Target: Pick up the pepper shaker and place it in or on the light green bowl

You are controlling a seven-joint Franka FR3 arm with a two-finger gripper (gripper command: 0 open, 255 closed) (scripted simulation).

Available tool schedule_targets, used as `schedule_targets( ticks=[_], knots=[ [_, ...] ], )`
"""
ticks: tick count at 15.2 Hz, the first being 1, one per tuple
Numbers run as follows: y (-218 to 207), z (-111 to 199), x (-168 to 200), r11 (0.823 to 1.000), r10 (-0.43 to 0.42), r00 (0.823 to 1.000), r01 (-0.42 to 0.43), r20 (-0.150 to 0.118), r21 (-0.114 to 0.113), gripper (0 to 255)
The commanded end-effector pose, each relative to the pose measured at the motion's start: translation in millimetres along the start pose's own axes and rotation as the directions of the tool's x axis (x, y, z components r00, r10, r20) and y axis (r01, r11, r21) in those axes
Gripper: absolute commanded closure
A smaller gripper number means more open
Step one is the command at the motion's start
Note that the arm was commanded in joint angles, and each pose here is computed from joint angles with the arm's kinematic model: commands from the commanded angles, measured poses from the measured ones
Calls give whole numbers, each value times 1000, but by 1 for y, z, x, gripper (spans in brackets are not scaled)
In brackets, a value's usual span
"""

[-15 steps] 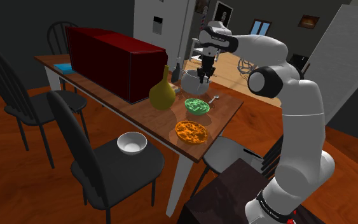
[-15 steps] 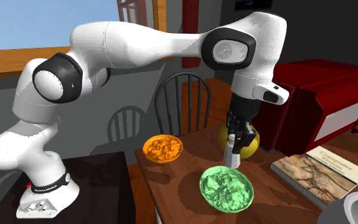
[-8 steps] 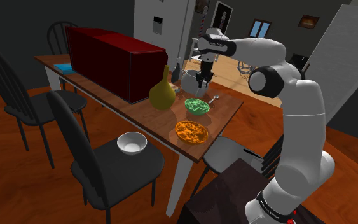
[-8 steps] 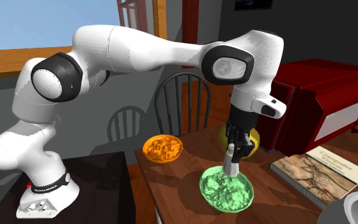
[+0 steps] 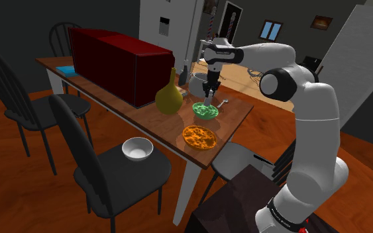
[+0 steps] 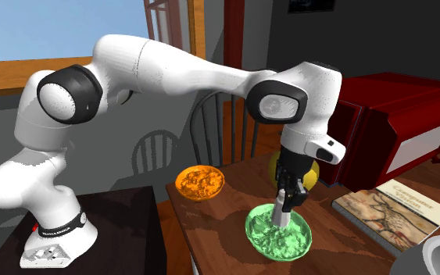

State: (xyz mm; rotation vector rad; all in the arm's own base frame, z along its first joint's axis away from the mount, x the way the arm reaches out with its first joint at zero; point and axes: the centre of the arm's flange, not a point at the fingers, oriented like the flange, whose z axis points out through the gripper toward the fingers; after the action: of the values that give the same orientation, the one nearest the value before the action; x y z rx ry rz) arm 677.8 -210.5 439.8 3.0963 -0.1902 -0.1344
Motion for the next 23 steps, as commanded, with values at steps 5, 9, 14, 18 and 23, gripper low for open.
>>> schedule_targets(
  ticks=[5,9,14,18,23],
  knots=[
    [-1,9,1,1000,0,1000,0,0,0,255],
    [-1,9,1,1000,0,1000,0,0,0,0],
    [-1,9,1,1000,0,1000,0,0,0,0],
    [-1,-41,1,1000,0,1000,0,0,0,0],
    [-1,-41,1,1000,0,1000,0,0,0,0]
  ],
)
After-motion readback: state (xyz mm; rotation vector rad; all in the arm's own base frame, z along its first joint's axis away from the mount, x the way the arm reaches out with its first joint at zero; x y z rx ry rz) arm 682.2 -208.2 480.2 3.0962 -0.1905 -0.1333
